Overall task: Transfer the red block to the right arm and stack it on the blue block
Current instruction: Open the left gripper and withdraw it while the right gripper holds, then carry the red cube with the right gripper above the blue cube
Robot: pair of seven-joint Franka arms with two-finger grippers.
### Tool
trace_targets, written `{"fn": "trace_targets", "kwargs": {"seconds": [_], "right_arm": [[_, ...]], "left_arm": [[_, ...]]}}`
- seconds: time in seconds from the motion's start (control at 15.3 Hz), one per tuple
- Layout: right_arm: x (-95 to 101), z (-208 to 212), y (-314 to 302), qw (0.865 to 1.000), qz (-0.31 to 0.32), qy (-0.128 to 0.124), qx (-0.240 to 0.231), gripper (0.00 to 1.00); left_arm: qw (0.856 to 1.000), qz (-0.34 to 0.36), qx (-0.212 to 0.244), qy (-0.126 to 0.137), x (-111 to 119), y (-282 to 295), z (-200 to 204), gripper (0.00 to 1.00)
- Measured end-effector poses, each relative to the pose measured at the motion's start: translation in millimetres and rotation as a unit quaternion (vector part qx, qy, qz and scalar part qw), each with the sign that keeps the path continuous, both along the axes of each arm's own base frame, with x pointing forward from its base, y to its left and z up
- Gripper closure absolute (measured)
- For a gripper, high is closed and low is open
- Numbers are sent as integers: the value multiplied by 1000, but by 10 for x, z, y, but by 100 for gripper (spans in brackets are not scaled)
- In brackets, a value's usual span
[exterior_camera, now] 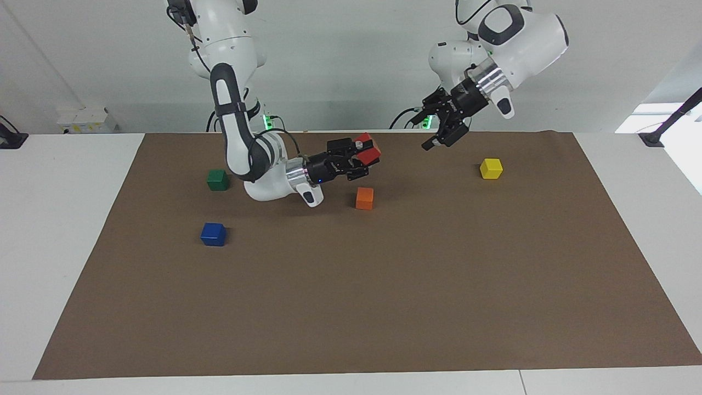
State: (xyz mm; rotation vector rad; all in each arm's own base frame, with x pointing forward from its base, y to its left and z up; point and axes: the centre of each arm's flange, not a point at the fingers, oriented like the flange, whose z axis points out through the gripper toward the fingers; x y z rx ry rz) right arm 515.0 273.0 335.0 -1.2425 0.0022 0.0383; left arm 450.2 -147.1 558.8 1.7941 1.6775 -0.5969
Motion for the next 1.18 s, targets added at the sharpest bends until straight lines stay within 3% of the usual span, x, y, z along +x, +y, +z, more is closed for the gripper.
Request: {"fn": "trace_targets", "kwargs": {"seconds": [0.13, 0.26, 0.46, 0.65, 0.92, 1.05, 1.18], "right_arm": [[87, 51, -271, 999, 9, -7, -45, 41], [133, 202, -500, 995, 18, -11, -97, 41], [118, 628, -795, 982, 38, -12, -182, 41], [43, 980, -1119, 964, 53, -27, -259, 41], [-46, 1056, -1597, 924, 81, -51, -371, 41], [-105, 1085, -1845, 893, 98, -61, -434, 41], [-188, 1180, -2052, 856, 114, -71, -500, 41]], "left_arm": [[998, -31, 55, -23, 64, 373, 25, 0], [987, -79, 130, -54, 110, 569, -7, 0], [960, -173, 195, -106, 155, 679, -54, 0], [928, -240, 253, -134, 207, 936, -75, 0], [869, -361, 304, -147, 289, 1040, -68, 0], [836, -420, 317, -156, 417, 1096, -6, 0], [814, -457, 321, -161, 559, 1171, 18, 0]]}}
